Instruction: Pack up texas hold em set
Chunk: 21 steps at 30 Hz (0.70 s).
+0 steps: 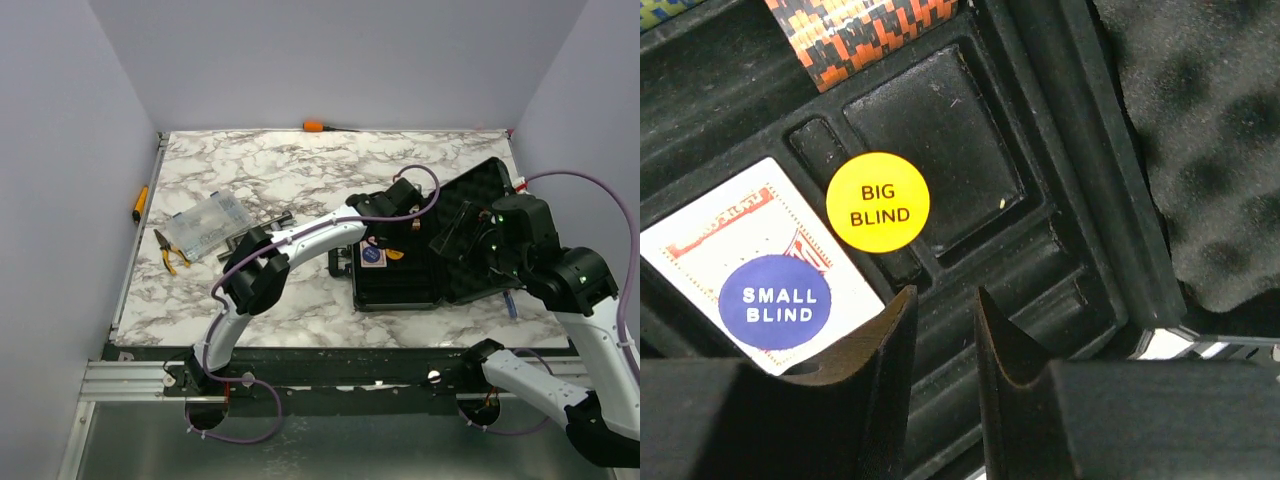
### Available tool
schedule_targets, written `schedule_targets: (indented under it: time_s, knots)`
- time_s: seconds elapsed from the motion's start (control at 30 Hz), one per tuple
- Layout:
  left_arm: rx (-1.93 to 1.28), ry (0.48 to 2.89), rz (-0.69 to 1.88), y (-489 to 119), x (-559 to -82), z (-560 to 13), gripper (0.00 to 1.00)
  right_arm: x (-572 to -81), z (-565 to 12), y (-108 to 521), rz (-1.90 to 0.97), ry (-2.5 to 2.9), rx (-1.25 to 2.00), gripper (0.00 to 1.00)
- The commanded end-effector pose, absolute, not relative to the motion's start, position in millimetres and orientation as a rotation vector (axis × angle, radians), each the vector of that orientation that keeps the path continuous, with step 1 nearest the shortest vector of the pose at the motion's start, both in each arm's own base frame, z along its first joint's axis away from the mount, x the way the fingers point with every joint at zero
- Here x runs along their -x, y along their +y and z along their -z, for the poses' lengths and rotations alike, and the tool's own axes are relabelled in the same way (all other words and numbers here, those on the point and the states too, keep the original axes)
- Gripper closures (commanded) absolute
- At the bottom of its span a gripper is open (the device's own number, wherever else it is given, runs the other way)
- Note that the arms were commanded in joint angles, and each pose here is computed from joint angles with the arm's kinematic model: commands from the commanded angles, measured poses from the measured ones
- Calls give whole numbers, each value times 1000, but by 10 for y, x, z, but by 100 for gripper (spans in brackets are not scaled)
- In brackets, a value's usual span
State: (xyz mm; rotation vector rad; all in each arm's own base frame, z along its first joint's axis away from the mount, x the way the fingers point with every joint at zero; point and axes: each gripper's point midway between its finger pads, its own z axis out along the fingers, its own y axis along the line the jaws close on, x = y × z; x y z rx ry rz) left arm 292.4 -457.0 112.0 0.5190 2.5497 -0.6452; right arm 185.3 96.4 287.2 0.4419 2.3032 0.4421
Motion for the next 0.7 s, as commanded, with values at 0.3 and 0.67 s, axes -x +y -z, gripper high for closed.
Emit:
schedule_targets:
  time_s: [0.3, 0.67]
  knots:
    - [-465, 2677, 572, -4539, -2990, -660, 72, -1628, -2928, 762, -381, 2310, -484, 4]
    - [-506, 2686, 654, -4812, -3044, -507, 72, -1577, -2839, 787, -382, 2355, -471, 4]
